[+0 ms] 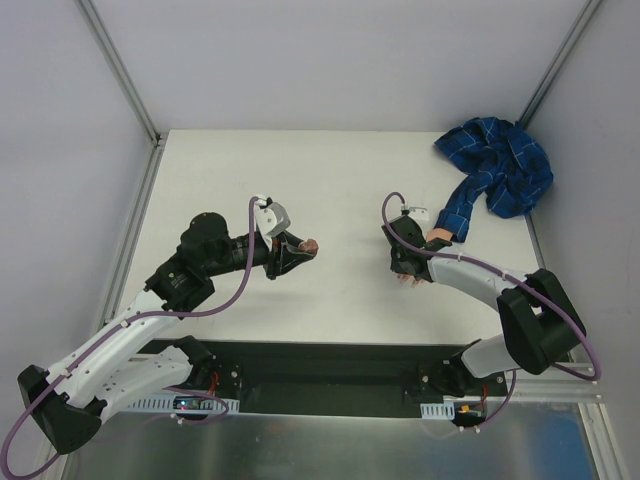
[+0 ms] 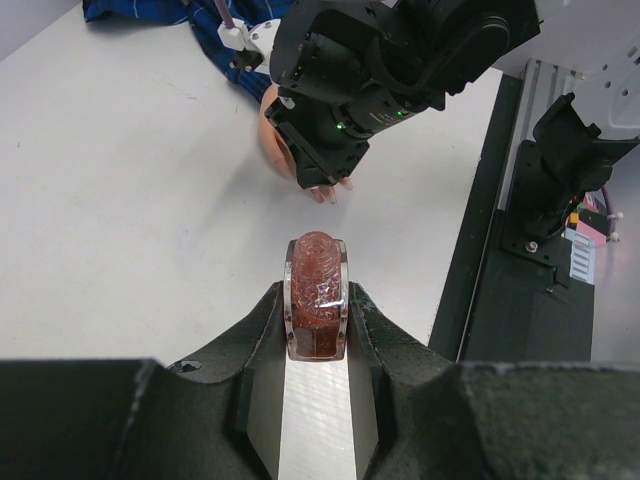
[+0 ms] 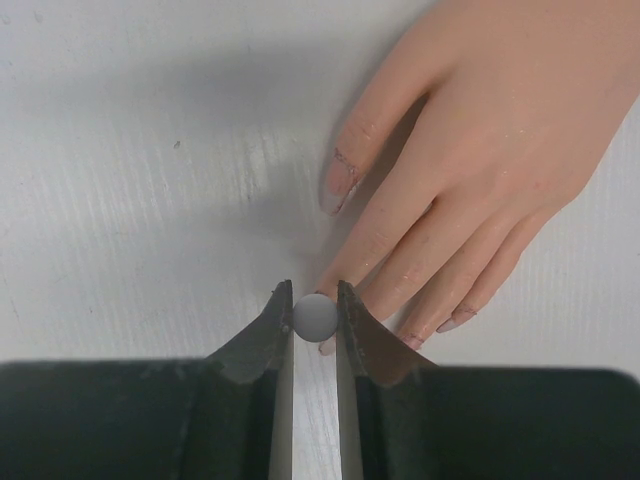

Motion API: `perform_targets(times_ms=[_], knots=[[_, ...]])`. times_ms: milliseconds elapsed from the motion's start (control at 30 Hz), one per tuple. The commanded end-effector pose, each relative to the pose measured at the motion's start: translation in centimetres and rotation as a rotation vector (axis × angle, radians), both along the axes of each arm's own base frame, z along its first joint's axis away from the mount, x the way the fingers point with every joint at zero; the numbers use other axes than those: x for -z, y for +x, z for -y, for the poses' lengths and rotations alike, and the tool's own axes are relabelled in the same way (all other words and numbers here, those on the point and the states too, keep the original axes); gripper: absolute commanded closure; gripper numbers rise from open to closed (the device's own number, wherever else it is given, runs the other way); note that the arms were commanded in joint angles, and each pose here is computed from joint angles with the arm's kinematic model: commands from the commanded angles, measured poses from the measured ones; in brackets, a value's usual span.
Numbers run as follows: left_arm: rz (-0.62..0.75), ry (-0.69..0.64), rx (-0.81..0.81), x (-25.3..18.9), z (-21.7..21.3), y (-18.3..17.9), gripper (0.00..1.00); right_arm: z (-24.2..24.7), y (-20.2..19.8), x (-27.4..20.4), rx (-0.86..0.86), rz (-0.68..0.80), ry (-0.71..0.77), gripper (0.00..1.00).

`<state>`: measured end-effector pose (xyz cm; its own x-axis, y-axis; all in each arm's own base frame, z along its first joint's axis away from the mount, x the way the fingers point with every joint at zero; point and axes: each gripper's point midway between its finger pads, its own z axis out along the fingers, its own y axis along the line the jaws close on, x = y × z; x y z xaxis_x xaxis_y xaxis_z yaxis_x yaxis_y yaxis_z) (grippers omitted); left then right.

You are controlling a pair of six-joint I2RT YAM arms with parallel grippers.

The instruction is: Paint the nails

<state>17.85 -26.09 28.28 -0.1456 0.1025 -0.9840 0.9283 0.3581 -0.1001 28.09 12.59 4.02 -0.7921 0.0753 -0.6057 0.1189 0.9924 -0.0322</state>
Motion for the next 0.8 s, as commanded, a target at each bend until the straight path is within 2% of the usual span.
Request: perform_targets(times_ms=[0, 767], knots=[[0.026, -0.04, 0.037, -1.8, 0.4, -0.6, 1.0, -0.1, 0.9, -1.5, 0.012, 0.065, 0.032, 0.99], [0.024, -0.04, 0.034, -1.7, 0.4, -0.6, 1.0, 0.7, 2.0, -2.3, 0.044, 0.091, -0.017, 0.99]])
